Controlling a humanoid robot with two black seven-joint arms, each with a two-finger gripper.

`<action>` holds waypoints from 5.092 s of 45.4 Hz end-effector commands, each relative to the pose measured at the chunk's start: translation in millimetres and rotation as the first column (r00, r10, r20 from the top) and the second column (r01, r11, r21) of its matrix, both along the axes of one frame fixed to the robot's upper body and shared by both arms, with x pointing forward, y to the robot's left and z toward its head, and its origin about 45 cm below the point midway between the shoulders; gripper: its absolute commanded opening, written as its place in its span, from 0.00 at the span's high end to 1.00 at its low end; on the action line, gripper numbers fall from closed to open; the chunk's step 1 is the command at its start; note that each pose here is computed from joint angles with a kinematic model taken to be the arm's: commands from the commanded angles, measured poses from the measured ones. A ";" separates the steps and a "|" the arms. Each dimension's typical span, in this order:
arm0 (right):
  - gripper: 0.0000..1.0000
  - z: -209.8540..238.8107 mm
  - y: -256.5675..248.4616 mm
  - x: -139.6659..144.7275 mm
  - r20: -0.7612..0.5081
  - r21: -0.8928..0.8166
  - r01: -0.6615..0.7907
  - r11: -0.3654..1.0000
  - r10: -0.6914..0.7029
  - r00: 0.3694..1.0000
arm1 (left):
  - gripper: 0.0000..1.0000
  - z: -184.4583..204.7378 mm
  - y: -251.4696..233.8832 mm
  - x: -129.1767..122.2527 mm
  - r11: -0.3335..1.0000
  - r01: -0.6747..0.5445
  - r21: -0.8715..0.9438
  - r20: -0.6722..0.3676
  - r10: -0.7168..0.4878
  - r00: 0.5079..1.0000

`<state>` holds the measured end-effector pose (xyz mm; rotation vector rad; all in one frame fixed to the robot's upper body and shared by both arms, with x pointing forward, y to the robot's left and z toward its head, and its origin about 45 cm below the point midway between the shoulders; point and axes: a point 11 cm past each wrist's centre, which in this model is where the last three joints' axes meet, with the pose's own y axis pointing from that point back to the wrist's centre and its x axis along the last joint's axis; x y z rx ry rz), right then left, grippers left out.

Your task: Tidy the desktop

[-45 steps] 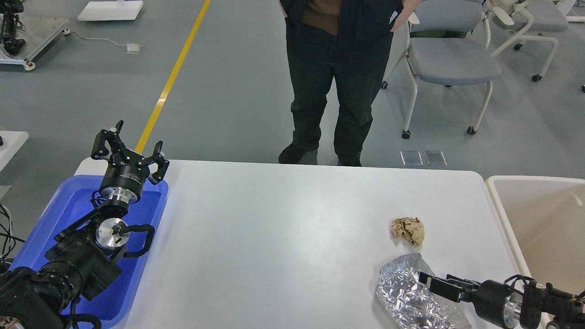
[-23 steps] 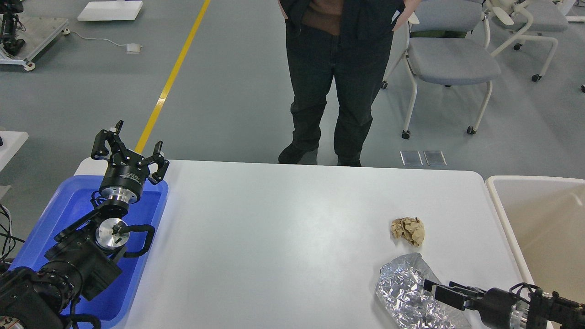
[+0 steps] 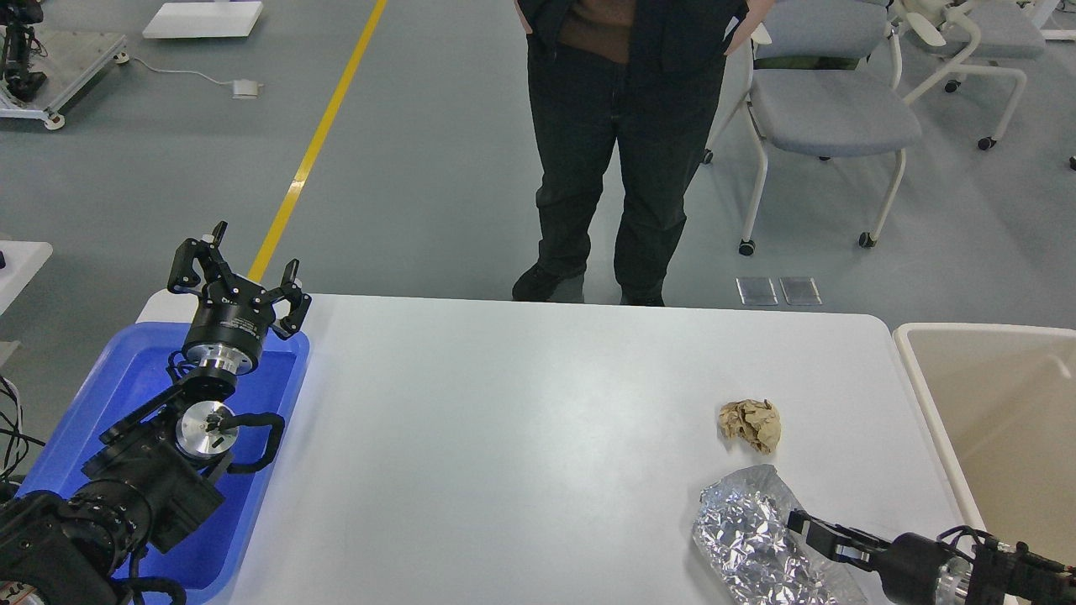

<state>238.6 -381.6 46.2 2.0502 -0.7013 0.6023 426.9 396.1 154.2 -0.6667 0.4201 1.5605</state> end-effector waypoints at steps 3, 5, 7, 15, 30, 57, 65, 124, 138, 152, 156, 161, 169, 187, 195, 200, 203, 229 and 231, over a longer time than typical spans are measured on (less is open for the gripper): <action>1.00 -1.5 -2.0 -2.3 -0.009 0.000 0.006 1.000 -0.006 1.000 | 0.00 0.1 -0.4 0.1 1.000 0.001 -0.001 0.001 -0.001 1.000; 1.00 -1.8 -2.1 -2.8 -0.009 0.000 0.007 1.000 -0.007 1.000 | 0.00 -0.1 0.0 0.0 1.000 0.000 0.000 0.000 0.000 1.000; 1.00 -1.7 -2.0 -2.9 -0.009 0.001 0.006 1.000 -0.006 1.000 | 0.00 -0.1 0.0 0.0 1.000 0.000 0.000 0.000 0.000 1.000; 1.00 2.7 -0.8 -0.5 0.008 0.026 -0.004 1.000 0.004 1.000 | 0.00 -0.1 0.0 0.0 1.000 0.000 0.000 0.000 0.000 1.000; 1.00 42.3 -26.2 14.2 -0.029 0.240 0.112 0.964 -0.109 0.994 | 0.00 -0.1 0.0 0.0 1.000 0.000 0.000 0.000 0.000 1.000; 1.00 215.7 -115.2 81.7 0.008 0.370 0.224 0.902 -0.244 0.970 | 0.00 -0.1 0.0 0.0 1.000 0.000 0.000 0.000 0.000 1.000; 1.00 255.4 -149.2 91.4 0.085 0.389 0.284 0.876 -0.341 0.936 | 0.00 -0.1 0.0 0.0 1.000 0.000 0.000 0.000 0.000 1.000; 1.00 70.6 -234.5 50.1 -0.035 0.011 0.977 0.212 -0.977 0.212 | 0.00 -0.1 0.0 0.0 1.000 0.000 0.000 0.000 0.000 1.000; 1.00 51.8 -230.7 35.5 -0.126 0.052 0.999 0.010 -0.992 0.017 | 0.00 -0.1 0.0 0.0 1.000 0.000 0.000 0.000 0.000 1.000; 0.12 51.6 -229.8 36.7 -0.157 0.110 0.990 -0.086 -0.985 -0.068 | 0.00 -0.1 0.0 0.0 1.000 0.000 0.000 0.000 0.000 1.000; 0.00 52.7 -229.9 37.9 -0.182 0.139 0.984 -0.115 -0.979 -0.089 | 0.00 -0.1 0.0 0.0 1.000 0.000 0.000 0.000 0.000 1.000; 0.00 55.0 -232.2 37.7 -0.187 0.150 0.981 -0.125 -0.978 -0.096 | 0.00 -0.1 0.0 0.0 1.000 0.000 0.000 0.000 0.000 1.000; 0.00 56.7 -229.1 42.9 -0.207 0.175 0.977 -0.124 -0.974 -0.086 | 0.00 -0.1 0.0 0.0 1.000 0.000 0.000 0.000 0.000 1.000; 0.00 97.4 -191.3 108.7 -0.304 0.337 0.941 -0.032 -0.950 0.076 | 0.00 -0.1 0.0 0.0 1.000 0.000 0.000 0.000 0.000 1.000; 0.00 148.0 -159.0 154.0 -0.431 0.559 0.825 -0.081 -0.878 0.206 | 0.00 -0.1 0.0 0.0 1.000 0.000 0.000 0.000 0.000 1.000; 0.00 166.9 -134.2 170.6 -0.490 0.629 0.773 -0.086 -0.816 0.307 | 0.00 -0.1 0.0 0.0 1.000 0.000 0.000 0.000 0.000 1.000; 0.00 171.8 -123.4 175.9 -0.529 0.653 0.751 -0.096 -0.767 0.362 | 0.00 -0.2 0.1 0.0 1.000 -0.001 0.001 -0.001 0.001 1.000; 0.00 174.7 1.1 216.7 -0.693 0.719 0.656 -0.232 -0.317 0.647 | 0.00 -0.2 0.1 0.0 1.000 -0.001 0.001 -0.001 0.001 1.000; 0.00 173.4 10.6 217.4 -0.695 0.718 0.657 -0.230 -0.294 0.656 | 0.00 -0.2 0.1 0.0 1.000 -0.001 0.001 -0.001 0.001 1.000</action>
